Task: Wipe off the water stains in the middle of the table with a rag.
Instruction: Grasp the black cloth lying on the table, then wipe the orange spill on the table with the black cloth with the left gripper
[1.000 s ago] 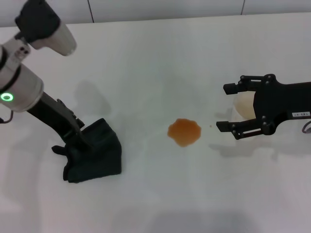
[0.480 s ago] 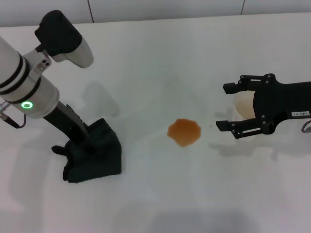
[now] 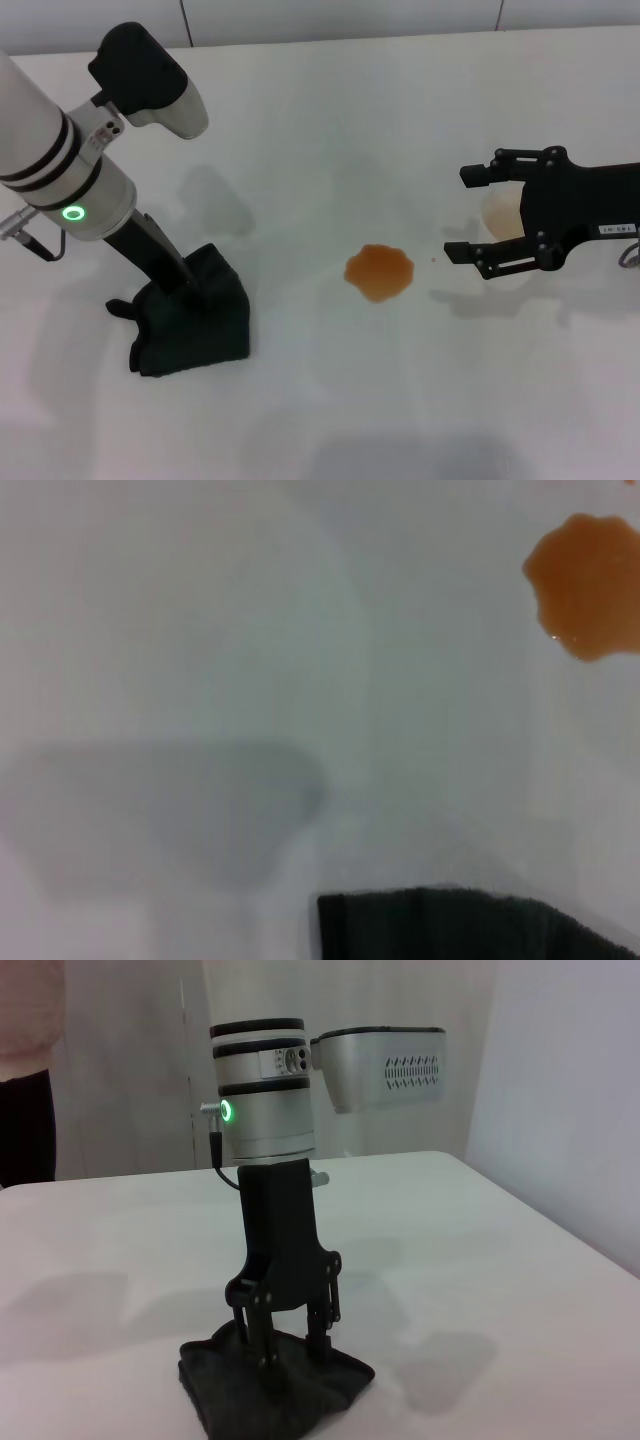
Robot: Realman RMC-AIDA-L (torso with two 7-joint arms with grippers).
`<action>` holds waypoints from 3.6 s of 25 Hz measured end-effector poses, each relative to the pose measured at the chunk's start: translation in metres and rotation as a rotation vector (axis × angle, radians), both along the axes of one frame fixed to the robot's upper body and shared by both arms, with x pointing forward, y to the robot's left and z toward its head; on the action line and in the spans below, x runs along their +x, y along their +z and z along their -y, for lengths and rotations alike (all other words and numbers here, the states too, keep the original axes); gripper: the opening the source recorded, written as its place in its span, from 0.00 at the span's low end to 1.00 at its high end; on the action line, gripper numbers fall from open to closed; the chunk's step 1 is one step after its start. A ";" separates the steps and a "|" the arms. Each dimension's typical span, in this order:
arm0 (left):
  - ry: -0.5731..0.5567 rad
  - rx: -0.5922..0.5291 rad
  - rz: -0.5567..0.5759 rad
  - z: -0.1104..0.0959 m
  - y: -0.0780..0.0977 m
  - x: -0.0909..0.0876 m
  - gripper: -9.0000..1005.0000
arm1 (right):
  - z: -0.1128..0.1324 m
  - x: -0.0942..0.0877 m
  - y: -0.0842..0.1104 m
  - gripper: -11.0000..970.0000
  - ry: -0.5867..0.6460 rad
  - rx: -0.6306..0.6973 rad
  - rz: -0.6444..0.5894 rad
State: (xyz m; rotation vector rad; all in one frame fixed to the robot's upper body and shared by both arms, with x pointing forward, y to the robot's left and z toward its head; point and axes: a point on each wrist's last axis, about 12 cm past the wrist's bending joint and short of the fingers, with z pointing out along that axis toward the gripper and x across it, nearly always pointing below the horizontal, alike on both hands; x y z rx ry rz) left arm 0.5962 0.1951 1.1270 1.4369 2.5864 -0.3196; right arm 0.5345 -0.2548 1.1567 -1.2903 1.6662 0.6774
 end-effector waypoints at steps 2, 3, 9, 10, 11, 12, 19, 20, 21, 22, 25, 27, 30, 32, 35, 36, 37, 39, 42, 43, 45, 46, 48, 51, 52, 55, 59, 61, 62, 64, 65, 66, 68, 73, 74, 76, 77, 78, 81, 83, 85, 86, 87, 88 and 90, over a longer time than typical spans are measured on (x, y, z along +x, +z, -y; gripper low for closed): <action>0.000 0.001 0.005 0.000 0.000 0.001 0.73 | 0.000 0.000 0.000 0.90 -0.001 0.000 0.001; 0.002 0.002 0.007 0.000 0.000 0.001 0.68 | 0.000 0.000 0.000 0.90 -0.001 0.000 0.001; -0.005 0.018 0.006 0.002 -0.002 0.001 0.43 | 0.000 0.000 0.000 0.90 -0.002 0.001 0.001; -0.008 0.024 0.006 0.003 -0.003 0.000 0.39 | 0.001 0.000 0.000 0.90 -0.002 0.001 0.001; -0.009 0.027 0.007 0.004 -0.003 0.000 0.35 | 0.001 0.000 0.000 0.90 -0.003 0.001 0.001; -0.009 0.030 0.007 0.004 -0.004 0.000 0.31 | 0.001 0.000 0.000 0.90 -0.003 0.001 0.001; -0.001 0.033 0.005 0.005 -0.004 0.000 0.13 | 0.001 0.000 0.001 0.90 -0.002 0.002 0.001; -0.001 0.033 0.005 0.005 -0.004 0.000 0.11 | 0.001 0.000 0.001 0.90 -0.002 0.002 0.000; -0.001 0.033 0.007 0.005 -0.003 0.000 0.09 | 0.001 0.000 0.001 0.90 -0.002 0.002 0.000; -0.001 0.032 0.009 0.005 -0.003 0.000 0.09 | 0.001 0.000 0.001 0.90 -0.002 0.002 0.000; 0.005 -0.003 0.036 0.008 0.002 0.003 0.09 | 0.002 -0.001 0.000 0.90 -0.004 0.002 -0.002; 0.013 -0.039 0.062 0.011 0.005 0.005 0.08 | 0.003 -0.001 0.000 0.90 -0.007 0.007 -0.003; 0.033 -0.133 0.120 0.018 0.011 0.009 0.08 | 0.003 -0.002 0.000 0.90 -0.008 0.010 -0.003; 0.045 -0.199 0.160 0.022 0.012 0.011 0.08 | 0.003 -0.002 0.000 0.90 -0.008 0.011 -0.004; 0.060 -0.258 0.204 0.028 0.010 0.014 0.08 | 0.004 -0.002 -0.001 0.90 -0.011 0.013 -0.010; 0.062 -0.273 0.215 0.032 0.008 0.015 0.08 | 0.004 -0.002 -0.002 0.90 -0.012 0.013 -0.012; 0.058 -0.287 0.229 0.038 0.006 0.015 0.08 | 0.004 -0.002 -0.002 0.90 -0.013 0.013 -0.012; 0.057 -0.302 0.250 0.044 0.005 0.017 0.08 | 0.004 -0.002 -0.002 0.90 -0.013 0.013 -0.012; 0.061 -0.330 0.284 0.053 0.003 0.019 0.08 | 0.004 -0.002 -0.002 0.90 -0.012 0.014 -0.012; 0.065 -0.343 0.293 0.057 0.002 0.019 0.08 | 0.004 -0.002 -0.002 0.90 -0.012 0.014 -0.012; 0.071 -0.361 0.307 0.062 0.000 0.019 0.08 | 0.003 -0.001 -0.002 0.90 -0.011 0.013 -0.012; 0.069 -0.367 0.313 0.066 -0.001 0.019 0.08 | 0.003 -0.001 -0.002 0.90 -0.010 0.013 -0.012; 0.065 -0.375 0.323 0.072 -0.004 0.019 0.08 | 0.003 -0.002 -0.003 0.90 -0.009 0.012 -0.012; 0.051 -0.391 0.329 0.085 -0.010 0.016 0.08 | 0.002 -0.002 -0.003 0.90 -0.007 0.012 -0.013; 0.046 -0.394 0.328 0.088 -0.011 0.015 0.08 | 0.002 -0.002 -0.003 0.90 -0.007 0.012 -0.013; 0.020 -0.400 0.322 0.099 -0.015 0.010 0.08 | 0.002 -0.002 -0.003 0.90 -0.007 0.012 -0.014; 0.002 -0.408 0.312 0.106 -0.017 0.006 0.08 | 0.002 -0.001 -0.004 0.90 -0.007 0.014 -0.020; -0.008 -0.410 0.297 0.110 -0.018 0.004 0.08 | 0.001 -0.001 -0.004 0.90 -0.005 0.014 -0.022; -0.024 -0.404 0.287 0.113 -0.019 0.002 0.08 | 0.001 -0.001 -0.004 0.90 -0.004 0.015 -0.022; -0.053 -0.385 0.269 0.117 -0.021 -0.001 0.08 | 0.001 -0.001 -0.004 0.90 -0.003 0.015 -0.023; -0.070 -0.369 0.259 0.119 -0.022 -0.003 0.08 | 0.002 -0.001 -0.005 0.90 -0.003 0.015 -0.024; -0.085 -0.350 0.250 0.120 -0.023 -0.004 0.08 | 0.002 -0.002 -0.005 0.90 -0.004 0.015 -0.025; -0.103 -0.320 0.233 0.120 -0.024 -0.005 0.08 | 0.002 -0.002 -0.005 0.90 -0.004 0.015 -0.026; -0.134 -0.275 0.220 0.118 -0.025 -0.006 0.08 | 0.004 -0.003 -0.005 0.90 -0.008 0.015 -0.028; -0.138 -0.269 0.219 0.118 -0.026 -0.007 0.08 | 0.004 -0.003 -0.005 0.90 -0.009 0.015 -0.027; -0.144 -0.257 0.218 0.117 -0.026 -0.007 0.08 | 0.004 -0.003 -0.005 0.90 -0.010 0.015 -0.027; -0.144 -0.252 0.218 0.116 -0.027 -0.007 0.08 | 0.005 -0.003 -0.005 0.90 -0.010 0.014 -0.027; -0.143 -0.247 0.219 0.116 -0.027 -0.006 0.08 | 0.005 -0.003 -0.005 0.90 -0.011 0.014 -0.027; -0.135 -0.232 0.226 0.114 -0.027 -0.005 0.08 | 0.005 -0.003 -0.005 0.90 -0.011 0.014 -0.027; -0.118 -0.229 0.235 0.113 -0.027 -0.003 0.08 | 0.005 -0.003 -0.005 0.90 -0.011 0.014 -0.027; -0.078 -0.233 0.257 0.112 -0.026 0.001 0.08 | 0.005 -0.003 -0.005 0.90 -0.012 0.013 -0.027; -0.063 -0.233 0.266 0.112 -0.026 0.002 0.08 | 0.005 -0.003 -0.005 0.90 -0.012 0.013 -0.027; -0.036 -0.237 0.281 0.112 -0.025 0.005 0.08 | 0.005 -0.003 -0.005 0.90 -0.012 0.013 -0.026; -0.012 -0.237 0.293 0.111 -0.024 0.007 0.08 | 0.005 -0.003 -0.005 0.90 -0.013 0.013 -0.026; 0.031 -0.235 0.316 0.110 -0.023 0.011 0.08 | 0.005 -0.003 -0.005 0.90 -0.013 0.012 -0.026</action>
